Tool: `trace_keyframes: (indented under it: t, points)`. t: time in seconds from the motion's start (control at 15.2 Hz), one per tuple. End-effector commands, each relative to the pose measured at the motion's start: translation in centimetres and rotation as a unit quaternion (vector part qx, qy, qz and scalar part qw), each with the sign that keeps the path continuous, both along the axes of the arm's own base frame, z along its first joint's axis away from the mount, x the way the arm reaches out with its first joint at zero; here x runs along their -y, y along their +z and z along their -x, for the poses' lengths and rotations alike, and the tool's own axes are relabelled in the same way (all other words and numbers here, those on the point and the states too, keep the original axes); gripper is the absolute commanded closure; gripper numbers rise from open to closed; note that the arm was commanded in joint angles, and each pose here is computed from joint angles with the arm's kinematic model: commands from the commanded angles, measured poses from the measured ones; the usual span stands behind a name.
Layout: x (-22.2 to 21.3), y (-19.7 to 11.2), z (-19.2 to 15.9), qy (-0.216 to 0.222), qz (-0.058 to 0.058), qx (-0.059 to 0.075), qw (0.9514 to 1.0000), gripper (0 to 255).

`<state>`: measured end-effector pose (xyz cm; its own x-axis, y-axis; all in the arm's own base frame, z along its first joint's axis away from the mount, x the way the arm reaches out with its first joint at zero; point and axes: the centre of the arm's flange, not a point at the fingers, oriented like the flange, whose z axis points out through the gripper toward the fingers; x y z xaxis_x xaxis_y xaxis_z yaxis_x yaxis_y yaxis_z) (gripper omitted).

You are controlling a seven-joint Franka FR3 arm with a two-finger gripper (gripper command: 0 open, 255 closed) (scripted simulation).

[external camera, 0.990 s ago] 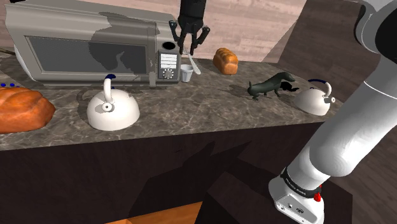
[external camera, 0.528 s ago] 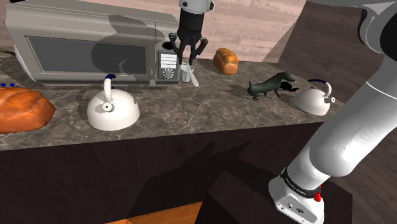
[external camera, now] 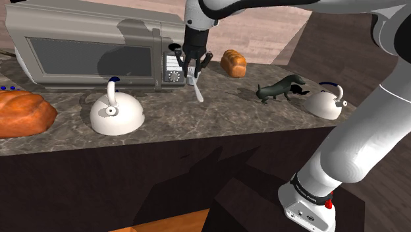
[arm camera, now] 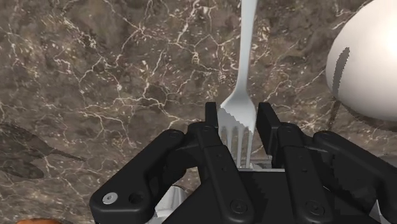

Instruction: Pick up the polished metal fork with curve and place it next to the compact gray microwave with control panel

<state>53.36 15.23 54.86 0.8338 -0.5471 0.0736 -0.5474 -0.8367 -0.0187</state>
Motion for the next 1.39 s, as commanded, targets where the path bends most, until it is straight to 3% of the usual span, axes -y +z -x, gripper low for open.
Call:
trace_keyframes:
  t: [0.0,1.32]
  points:
    - [0.1,-1.0,0.1,0.0,0.0,0.0,1.0,255]
    - [0.1,-11.6,0.1,0.0,0.0,0.0,1.0,255]
